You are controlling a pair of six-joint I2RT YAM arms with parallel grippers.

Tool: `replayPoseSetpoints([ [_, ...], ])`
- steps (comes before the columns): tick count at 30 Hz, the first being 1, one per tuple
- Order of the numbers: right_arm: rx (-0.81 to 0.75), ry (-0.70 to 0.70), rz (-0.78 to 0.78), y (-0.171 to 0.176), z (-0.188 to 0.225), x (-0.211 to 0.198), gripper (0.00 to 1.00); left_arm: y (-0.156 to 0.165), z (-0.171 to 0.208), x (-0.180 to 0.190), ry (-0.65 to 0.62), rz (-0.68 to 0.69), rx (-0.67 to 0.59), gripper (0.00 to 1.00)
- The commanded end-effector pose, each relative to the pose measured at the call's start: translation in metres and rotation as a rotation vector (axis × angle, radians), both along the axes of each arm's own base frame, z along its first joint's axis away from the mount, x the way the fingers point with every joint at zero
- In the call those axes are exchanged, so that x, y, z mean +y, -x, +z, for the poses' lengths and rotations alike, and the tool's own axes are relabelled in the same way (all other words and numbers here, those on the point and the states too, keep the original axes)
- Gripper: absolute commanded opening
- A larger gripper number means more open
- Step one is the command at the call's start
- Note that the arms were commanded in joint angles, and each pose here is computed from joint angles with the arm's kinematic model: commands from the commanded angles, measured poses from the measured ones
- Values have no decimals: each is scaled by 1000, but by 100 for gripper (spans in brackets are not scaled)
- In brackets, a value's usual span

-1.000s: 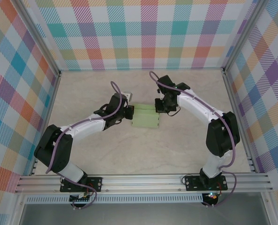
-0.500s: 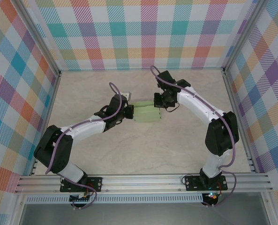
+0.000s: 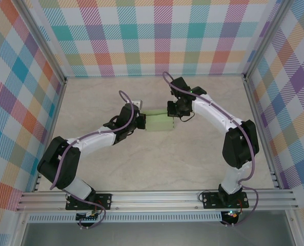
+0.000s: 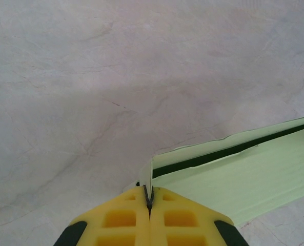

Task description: Fold the paper box

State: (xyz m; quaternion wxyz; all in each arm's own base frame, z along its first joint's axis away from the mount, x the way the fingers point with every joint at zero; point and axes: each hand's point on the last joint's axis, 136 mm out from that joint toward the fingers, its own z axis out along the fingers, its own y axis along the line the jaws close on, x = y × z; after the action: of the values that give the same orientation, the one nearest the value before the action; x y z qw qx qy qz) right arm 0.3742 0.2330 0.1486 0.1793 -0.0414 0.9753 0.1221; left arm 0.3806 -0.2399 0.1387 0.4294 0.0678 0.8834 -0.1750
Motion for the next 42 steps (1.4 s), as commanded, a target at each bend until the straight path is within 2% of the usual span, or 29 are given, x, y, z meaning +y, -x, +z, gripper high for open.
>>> replayPoseSetpoints([
  [1, -20, -52, 67, 1, 1, 15, 8, 3, 16, -30, 60, -87, -52, 2],
  [19, -3, -41, 141, 6, -10, 8, 8, 5, 3, -46, 46, -119, -29, 2],
  [32, 33, -61, 170, 5, -11, 0, 8, 10, -10, -40, 13, -113, -10, 2],
  [42, 42, -30, 264, 9, -13, -1, 8, 10, -12, -37, -8, -109, -4, 2],
])
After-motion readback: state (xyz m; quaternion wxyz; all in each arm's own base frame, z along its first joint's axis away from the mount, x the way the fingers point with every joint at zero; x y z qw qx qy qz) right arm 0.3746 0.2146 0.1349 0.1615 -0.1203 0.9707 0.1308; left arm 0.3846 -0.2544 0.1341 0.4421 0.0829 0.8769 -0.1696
